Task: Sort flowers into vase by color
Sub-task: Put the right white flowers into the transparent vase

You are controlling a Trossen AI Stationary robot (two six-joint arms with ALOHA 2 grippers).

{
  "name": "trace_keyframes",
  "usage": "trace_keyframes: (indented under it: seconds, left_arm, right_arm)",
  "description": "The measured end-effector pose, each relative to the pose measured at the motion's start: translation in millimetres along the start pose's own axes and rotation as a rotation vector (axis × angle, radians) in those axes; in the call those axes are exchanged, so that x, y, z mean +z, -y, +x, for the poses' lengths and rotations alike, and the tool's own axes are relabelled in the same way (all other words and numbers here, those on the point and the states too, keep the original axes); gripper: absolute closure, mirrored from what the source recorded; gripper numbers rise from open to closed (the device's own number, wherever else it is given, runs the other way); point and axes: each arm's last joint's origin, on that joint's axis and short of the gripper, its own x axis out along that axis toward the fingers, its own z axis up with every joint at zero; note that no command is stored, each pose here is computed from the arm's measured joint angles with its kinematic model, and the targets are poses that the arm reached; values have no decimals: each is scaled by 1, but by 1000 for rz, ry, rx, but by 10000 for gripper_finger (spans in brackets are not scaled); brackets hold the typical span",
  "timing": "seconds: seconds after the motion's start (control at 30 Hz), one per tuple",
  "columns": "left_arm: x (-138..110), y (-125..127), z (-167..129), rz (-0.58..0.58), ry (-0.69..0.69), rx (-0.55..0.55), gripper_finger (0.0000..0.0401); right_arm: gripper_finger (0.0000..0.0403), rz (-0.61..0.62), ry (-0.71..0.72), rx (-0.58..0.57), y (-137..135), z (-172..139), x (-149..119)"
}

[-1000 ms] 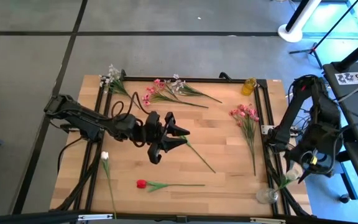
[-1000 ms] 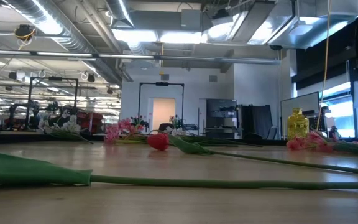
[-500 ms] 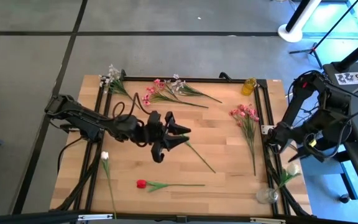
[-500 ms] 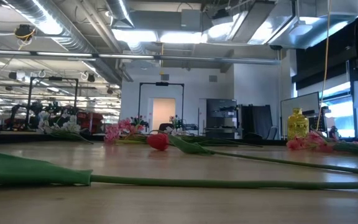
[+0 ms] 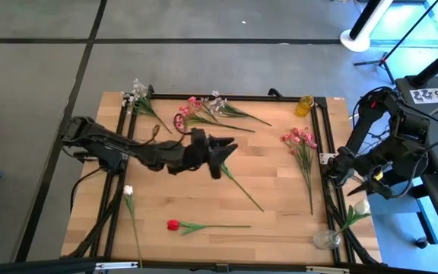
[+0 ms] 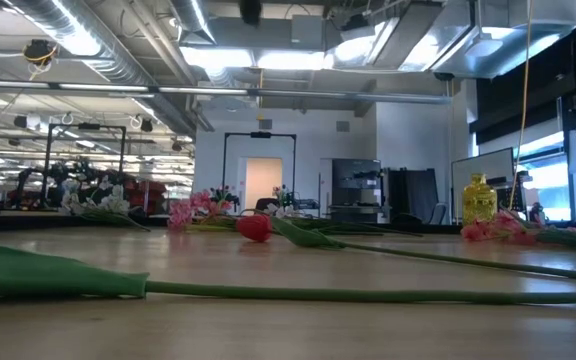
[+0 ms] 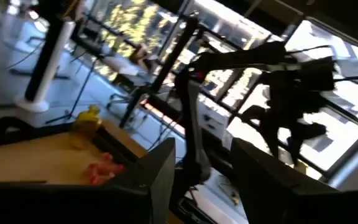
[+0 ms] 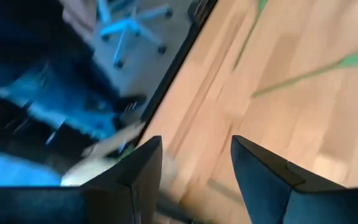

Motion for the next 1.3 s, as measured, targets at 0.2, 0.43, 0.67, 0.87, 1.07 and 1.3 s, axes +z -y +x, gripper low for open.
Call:
trace_keyframes:
  seconds: [0.2, 0.43, 0.67, 0.87, 1.07, 1.3]
  left_arm:
    - [-17, -29, 62, -75, -98, 230, 283]
    - [0, -80, 116, -230, -134, 562, 295]
    - [6, -145, 136, -518, -63, 744, 284]
    - [-10, -186, 151, -802, 13, 804, 262]
    - [-18, -226, 157, -870, 39, 886, 239]
    - [-2, -266, 156, -808, -113, 921, 239]
  right_arm:
    - [212, -2, 168, -147, 4, -2, 6]
    - [212, 67, 350, -245, 4, -20, 23]
    - [212, 82, 382, -248, 5, -26, 26]
    - [205, 74, 383, -260, 5, -25, 26]
    - [143, 89, 462, -355, 8, -27, 27]
    - [63, 96, 523, -427, 10, -28, 28]
